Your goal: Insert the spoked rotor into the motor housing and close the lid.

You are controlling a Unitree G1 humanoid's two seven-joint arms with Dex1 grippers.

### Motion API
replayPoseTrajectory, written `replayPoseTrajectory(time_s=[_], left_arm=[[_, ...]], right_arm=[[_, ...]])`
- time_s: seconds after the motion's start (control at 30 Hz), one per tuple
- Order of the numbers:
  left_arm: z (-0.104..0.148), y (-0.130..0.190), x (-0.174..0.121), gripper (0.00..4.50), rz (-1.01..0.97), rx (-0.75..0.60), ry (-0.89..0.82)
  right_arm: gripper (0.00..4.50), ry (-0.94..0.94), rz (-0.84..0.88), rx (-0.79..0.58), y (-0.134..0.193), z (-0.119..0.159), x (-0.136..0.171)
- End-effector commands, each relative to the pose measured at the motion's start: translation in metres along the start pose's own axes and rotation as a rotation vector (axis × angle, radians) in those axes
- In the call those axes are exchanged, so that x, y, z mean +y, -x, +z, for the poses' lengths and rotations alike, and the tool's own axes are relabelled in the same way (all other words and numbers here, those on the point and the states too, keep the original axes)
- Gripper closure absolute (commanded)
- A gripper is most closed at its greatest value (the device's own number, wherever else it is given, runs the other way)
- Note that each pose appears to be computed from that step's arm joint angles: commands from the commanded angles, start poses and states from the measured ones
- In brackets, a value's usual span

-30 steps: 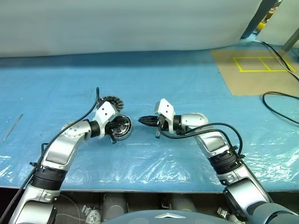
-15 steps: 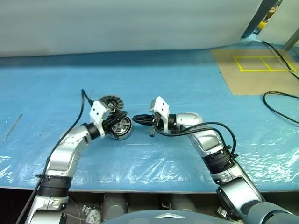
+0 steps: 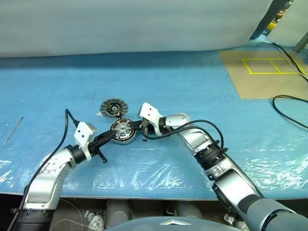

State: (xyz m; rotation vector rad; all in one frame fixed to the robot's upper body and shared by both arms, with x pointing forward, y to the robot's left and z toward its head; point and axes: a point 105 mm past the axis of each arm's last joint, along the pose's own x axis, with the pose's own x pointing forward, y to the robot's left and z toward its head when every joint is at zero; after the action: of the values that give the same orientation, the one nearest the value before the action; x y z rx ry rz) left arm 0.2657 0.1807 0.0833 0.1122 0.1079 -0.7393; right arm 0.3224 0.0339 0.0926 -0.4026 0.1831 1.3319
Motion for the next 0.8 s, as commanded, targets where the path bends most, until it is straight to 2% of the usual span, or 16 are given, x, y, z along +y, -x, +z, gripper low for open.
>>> replayPoseTrajectory(time_s=[0.03, 0.17, 0.3, 0.47, 0.53, 0.6, 0.67, 0.8], left_arm=[[0.004, 0.006, -0.001, 4.48, 0.009, -0.005, -0.036], [-0.001, 0.006, -0.003, 4.48, 0.000, 0.016, -0.038], [-0.004, 0.003, -0.002, 4.48, -0.003, 0.035, -0.048], [-0.004, 0.001, 0.001, 4.48, 0.008, 0.038, -0.057], [-0.001, 0.000, 0.005, 4.48, 0.028, 0.016, -0.056], [0.013, 0.002, 0.017, 4.48, 0.094, -0.078, -0.036], [0.023, 0.006, 0.025, 4.48, 0.138, -0.158, -0.004], [0.014, 0.022, 0.039, 4.48, 0.200, -0.114, -0.014]], right_arm=[[4.50, 0.072, 0.034, -0.077, -0.006, 0.026, 0.004], [4.50, 0.084, 0.066, -0.059, -0.014, 0.027, 0.010], [4.50, 0.099, 0.085, 0.109, -0.015, -0.006, 0.011], [4.50, 0.103, 0.081, 0.143, -0.012, -0.015, 0.010], [4.50, 0.106, 0.067, 0.094, -0.012, -0.007, 0.009], [4.50, 0.081, 0.043, -0.042, -0.011, 0.019, 0.006], [4.50, 0.071, 0.041, -0.114, -0.009, 0.032, 0.005], [4.50, 0.078, 0.059, -0.195, 0.007, 0.044, 0.006]])
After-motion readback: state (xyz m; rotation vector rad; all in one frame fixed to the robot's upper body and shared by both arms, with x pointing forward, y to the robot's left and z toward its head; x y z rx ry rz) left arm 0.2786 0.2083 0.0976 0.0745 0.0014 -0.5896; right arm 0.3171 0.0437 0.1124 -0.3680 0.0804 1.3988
